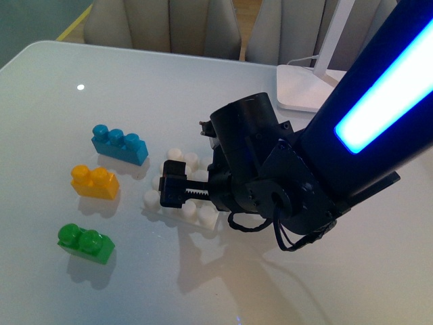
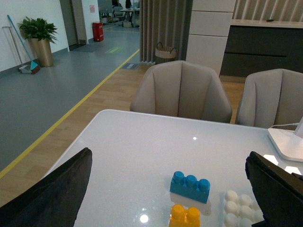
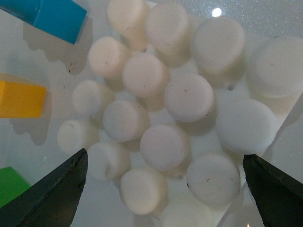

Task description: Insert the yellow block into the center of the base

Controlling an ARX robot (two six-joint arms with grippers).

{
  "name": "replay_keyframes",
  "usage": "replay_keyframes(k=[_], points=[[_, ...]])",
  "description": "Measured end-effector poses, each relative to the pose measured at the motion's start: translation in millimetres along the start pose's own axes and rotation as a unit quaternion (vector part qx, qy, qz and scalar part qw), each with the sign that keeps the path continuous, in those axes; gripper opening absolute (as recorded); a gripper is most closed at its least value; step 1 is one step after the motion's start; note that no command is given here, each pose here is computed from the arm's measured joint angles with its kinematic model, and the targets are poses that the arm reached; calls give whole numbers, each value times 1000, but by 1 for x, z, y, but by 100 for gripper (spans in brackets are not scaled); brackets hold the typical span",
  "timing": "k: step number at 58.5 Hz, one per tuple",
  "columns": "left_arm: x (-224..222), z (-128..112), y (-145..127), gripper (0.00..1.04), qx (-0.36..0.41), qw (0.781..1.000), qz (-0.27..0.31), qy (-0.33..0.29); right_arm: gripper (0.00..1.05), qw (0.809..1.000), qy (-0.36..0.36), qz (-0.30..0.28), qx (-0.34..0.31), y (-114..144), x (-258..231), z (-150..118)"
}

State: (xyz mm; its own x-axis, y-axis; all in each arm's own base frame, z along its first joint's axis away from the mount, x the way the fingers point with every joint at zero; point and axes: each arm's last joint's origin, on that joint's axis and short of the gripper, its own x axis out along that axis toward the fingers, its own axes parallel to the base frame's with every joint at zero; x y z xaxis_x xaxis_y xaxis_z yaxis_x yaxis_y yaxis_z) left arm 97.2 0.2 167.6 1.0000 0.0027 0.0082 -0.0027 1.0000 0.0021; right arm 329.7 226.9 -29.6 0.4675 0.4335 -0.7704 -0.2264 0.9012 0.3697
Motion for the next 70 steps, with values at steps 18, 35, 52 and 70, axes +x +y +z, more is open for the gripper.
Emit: replay_keyframes(k=[18,35,52,70], points=[[0,0,0,97,0,1000,0,0,96,998,-38,-57,8,-32,-24,3],[0,0,0,97,0,1000,0,0,96,991,-127,-43,13,-47,-77,35],[0,0,0,97,0,1000,0,0,96,974,-218,-46,-44,-59,-168,35],[0,0,0,97,0,1000,0,0,96,937,-344,-55,-29,-55,-260,9]])
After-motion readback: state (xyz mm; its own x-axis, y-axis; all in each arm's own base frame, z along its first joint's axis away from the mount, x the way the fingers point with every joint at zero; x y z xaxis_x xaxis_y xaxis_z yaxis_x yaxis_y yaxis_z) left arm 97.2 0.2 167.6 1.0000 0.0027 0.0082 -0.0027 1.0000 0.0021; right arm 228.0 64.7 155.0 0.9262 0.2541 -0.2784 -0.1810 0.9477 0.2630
